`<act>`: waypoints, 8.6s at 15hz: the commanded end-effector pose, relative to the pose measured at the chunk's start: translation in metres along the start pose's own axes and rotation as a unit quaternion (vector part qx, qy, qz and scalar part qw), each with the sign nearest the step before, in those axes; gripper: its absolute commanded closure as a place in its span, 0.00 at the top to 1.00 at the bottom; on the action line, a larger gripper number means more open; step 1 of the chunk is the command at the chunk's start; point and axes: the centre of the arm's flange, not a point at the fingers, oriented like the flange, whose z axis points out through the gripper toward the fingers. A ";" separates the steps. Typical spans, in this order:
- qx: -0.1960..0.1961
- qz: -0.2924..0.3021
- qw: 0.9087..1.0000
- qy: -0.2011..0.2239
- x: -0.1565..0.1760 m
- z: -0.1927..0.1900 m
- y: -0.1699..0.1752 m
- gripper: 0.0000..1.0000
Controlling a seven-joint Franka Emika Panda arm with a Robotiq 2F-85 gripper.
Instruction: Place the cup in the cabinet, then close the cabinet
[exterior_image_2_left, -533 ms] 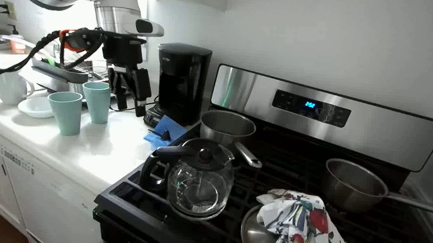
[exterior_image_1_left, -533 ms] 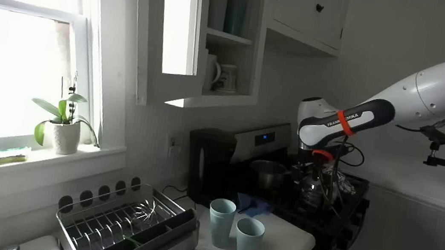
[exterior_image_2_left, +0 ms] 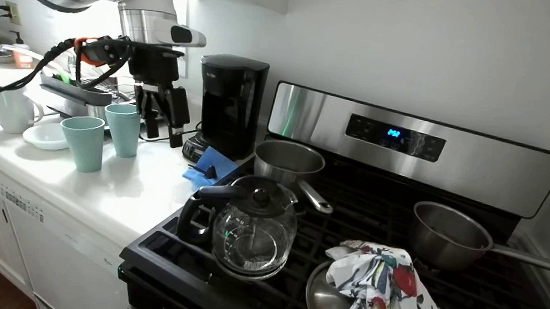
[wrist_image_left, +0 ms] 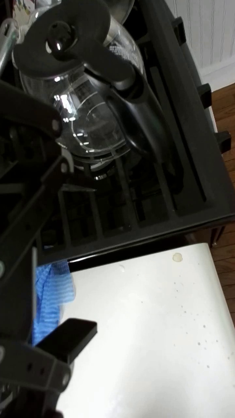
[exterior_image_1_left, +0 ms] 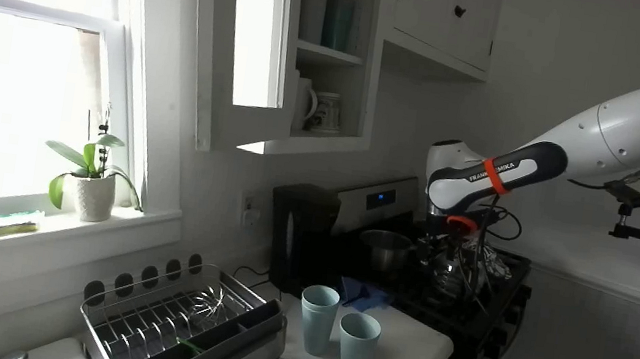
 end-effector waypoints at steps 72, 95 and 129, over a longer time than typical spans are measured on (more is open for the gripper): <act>0.168 -0.067 0.927 0.329 -0.029 -0.407 -0.032 0.01; 0.243 0.118 0.927 0.259 0.090 -0.437 -0.065 0.01; 0.230 0.139 0.941 0.204 0.124 -0.460 -0.042 0.01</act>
